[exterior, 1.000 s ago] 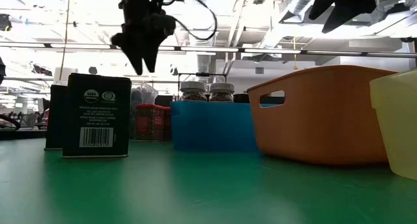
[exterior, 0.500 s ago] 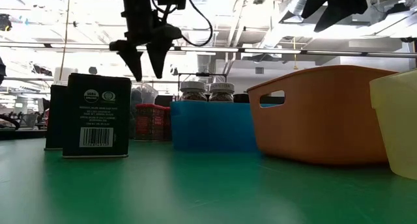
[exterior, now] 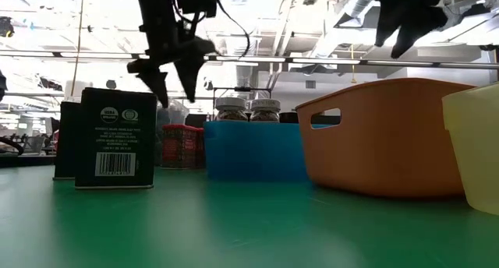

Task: Sort spices by type
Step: Put the middle right black seasoning can into the orange bin

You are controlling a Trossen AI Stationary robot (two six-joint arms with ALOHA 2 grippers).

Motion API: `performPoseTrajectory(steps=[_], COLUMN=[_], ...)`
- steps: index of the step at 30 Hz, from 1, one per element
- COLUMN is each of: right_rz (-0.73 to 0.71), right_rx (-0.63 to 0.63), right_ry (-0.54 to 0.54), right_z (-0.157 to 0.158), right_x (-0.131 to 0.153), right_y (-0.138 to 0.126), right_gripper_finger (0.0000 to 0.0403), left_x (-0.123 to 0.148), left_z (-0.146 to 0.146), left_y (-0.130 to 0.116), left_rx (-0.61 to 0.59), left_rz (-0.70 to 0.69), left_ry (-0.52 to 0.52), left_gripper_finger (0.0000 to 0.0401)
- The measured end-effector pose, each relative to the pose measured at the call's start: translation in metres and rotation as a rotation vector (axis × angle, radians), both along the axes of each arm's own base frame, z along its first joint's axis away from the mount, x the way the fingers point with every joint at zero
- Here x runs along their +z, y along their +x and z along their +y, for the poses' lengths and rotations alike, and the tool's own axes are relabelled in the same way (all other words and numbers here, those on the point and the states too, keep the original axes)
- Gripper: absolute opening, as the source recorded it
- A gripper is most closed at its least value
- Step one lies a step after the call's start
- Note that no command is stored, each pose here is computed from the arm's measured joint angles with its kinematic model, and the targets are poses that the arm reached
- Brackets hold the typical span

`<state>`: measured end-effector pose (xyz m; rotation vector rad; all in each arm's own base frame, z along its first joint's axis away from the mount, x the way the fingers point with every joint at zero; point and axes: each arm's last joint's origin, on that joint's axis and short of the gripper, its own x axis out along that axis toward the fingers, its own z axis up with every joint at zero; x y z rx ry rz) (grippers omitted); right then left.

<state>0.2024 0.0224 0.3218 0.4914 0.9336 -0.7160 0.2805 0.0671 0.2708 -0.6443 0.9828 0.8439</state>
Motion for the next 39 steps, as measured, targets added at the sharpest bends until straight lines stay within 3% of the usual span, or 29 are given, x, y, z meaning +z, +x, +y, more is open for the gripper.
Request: performPoseTrajectory(steps=[7,15,31,39], right_rz=[-0.001,0.15,0.395,0.424], right_rx=[-0.008,0.035,0.059,0.059], right_ry=[0.077,0.162,0.257,0.292], right_z=[-0.029,-0.045,-0.047,-0.046], right_x=[-0.021,-0.068,-0.125,-0.133], right_y=[0.016,0.037,0.066,0.069], right_gripper_finger=[0.0314,0.0315,0.0325,0.0272], left_x=[0.029,0.05,0.051,0.049], left_z=[-0.002,-0.008,-0.011,-0.012], left_y=[-0.017,-0.036,-0.052,-0.054], left_rx=[0.025,0.021,-0.04,-0.073], left_rz=[-0.112,-0.19,-0.073,-0.035], left_ry=[0.093,0.107,0.11,0.106], left_gripper_finger=[0.0318,0.0318,0.0318,0.0318])
